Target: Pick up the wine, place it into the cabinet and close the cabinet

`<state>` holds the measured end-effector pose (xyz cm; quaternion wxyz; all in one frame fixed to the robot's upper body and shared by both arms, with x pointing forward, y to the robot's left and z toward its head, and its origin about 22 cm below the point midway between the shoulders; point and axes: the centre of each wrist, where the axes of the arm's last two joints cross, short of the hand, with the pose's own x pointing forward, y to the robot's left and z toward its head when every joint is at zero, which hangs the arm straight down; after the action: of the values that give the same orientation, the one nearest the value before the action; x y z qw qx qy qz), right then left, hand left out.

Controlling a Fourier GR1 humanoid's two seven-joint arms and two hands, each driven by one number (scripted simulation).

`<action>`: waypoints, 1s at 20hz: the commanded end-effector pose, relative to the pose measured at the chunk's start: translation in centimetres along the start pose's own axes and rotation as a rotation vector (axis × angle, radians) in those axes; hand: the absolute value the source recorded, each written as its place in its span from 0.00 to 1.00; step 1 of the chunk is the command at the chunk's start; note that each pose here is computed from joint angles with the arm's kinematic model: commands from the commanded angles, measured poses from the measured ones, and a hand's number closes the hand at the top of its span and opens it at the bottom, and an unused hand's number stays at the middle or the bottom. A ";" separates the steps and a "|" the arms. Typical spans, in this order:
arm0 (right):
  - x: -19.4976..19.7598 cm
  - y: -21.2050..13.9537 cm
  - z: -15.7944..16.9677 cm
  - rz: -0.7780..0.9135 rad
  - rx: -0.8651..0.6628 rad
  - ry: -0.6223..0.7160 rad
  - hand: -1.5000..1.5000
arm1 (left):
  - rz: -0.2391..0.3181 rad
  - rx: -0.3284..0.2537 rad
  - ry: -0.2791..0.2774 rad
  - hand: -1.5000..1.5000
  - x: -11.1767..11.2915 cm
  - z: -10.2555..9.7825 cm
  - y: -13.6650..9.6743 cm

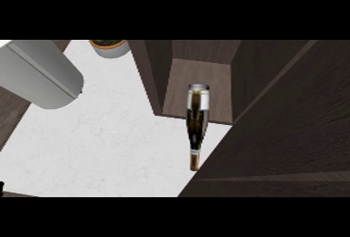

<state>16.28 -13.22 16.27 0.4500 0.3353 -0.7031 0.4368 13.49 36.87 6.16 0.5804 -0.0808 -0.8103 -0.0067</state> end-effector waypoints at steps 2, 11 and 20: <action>-1.3 -1.3 -3.7 -0.036 -0.158 0.027 1.00 | 0.021 -0.024 -0.007 1.00 0.0 -0.3 -0.4; -0.8 -6.6 -9.2 0.116 -0.284 0.073 1.00 | 0.036 -0.080 -0.031 1.00 0.4 -1.5 -0.8; 0.2 -11.7 -15.7 0.206 -0.433 0.139 1.00 | 0.043 -0.106 -0.038 1.00 0.4 -2.5 -1.0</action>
<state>29.44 -5.00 21.68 0.5053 0.1563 -0.7710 0.3546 15.11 35.71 7.17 0.5627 -0.1242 -0.8167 -0.0307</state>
